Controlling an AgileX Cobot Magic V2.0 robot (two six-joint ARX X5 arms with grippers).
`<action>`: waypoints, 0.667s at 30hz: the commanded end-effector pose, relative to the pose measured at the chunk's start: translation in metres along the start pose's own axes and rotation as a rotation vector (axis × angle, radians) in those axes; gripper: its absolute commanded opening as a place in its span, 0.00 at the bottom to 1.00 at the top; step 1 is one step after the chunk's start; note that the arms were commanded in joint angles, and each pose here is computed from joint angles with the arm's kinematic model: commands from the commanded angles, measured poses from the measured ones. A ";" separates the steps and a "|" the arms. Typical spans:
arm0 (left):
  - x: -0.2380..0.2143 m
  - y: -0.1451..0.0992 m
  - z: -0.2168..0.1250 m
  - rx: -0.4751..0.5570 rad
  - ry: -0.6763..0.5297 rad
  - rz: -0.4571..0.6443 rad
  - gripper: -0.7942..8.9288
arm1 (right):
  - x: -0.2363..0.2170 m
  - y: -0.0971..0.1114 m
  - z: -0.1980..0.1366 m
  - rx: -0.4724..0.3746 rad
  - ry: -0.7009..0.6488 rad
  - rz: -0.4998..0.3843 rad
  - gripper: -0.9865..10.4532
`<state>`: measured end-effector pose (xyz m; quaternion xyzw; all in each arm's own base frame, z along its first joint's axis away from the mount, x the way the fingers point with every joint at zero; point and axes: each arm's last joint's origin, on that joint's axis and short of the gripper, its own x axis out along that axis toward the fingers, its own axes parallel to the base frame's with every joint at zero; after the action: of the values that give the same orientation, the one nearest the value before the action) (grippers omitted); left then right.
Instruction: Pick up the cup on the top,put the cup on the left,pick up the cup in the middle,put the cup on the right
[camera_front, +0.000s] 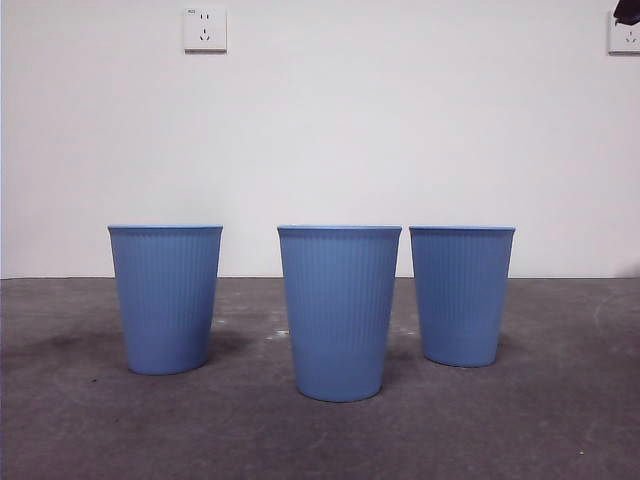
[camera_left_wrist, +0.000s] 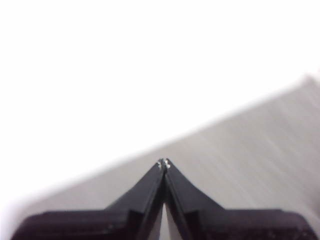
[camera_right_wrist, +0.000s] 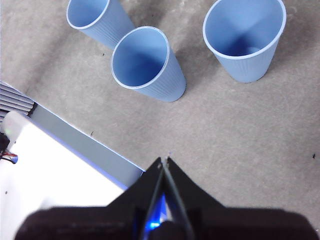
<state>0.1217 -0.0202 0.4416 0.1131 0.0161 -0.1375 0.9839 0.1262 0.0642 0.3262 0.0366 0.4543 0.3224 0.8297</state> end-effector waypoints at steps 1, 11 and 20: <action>-0.002 0.002 -0.020 0.054 -0.102 0.088 0.08 | 0.000 0.000 0.000 0.004 -0.003 -0.002 0.09; -0.011 -0.017 -0.152 0.074 -0.161 0.238 0.08 | 0.000 0.000 0.000 0.004 -0.003 -0.002 0.09; -0.010 -0.038 -0.243 0.029 -0.070 0.223 0.08 | 0.000 0.000 0.000 0.004 -0.003 -0.002 0.09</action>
<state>0.1012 0.0018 0.2017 0.1272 -0.0306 -0.0344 0.9908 0.1262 0.0643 0.3262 0.0366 0.4543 0.3227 0.8295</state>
